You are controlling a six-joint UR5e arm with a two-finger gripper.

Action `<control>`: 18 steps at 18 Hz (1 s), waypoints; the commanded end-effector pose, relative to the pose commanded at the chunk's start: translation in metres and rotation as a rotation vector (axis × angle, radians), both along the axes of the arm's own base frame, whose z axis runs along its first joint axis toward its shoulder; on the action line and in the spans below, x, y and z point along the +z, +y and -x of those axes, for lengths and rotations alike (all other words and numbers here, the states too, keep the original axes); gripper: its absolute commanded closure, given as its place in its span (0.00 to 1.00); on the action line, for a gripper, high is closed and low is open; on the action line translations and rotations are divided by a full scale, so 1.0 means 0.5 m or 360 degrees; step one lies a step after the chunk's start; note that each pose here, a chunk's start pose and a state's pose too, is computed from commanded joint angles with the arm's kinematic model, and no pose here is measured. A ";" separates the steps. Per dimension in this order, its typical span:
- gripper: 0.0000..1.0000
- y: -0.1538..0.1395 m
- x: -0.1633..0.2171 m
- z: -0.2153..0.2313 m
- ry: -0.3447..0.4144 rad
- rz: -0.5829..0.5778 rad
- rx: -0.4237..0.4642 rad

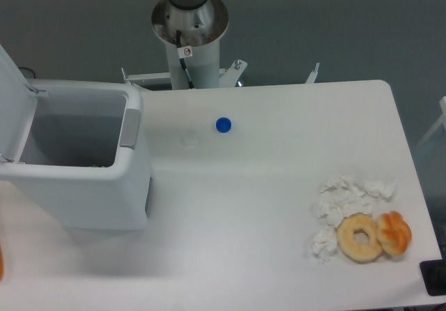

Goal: Close the trash can

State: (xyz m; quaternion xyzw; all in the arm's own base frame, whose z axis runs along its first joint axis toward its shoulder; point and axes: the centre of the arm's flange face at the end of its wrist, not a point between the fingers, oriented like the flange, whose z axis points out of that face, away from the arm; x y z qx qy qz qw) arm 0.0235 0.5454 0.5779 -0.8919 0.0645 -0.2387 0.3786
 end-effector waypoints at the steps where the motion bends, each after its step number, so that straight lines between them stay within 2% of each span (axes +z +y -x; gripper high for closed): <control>1: 0.00 -0.003 0.003 0.009 0.0003 -0.0002 0.0016; 11: 0.00 -0.027 -0.016 0.139 0.0144 0.0071 0.0311; 16: 0.00 -0.035 -0.045 0.201 0.0163 0.0116 0.0405; 18: 0.00 -0.043 -0.059 0.232 0.0211 0.0109 0.0397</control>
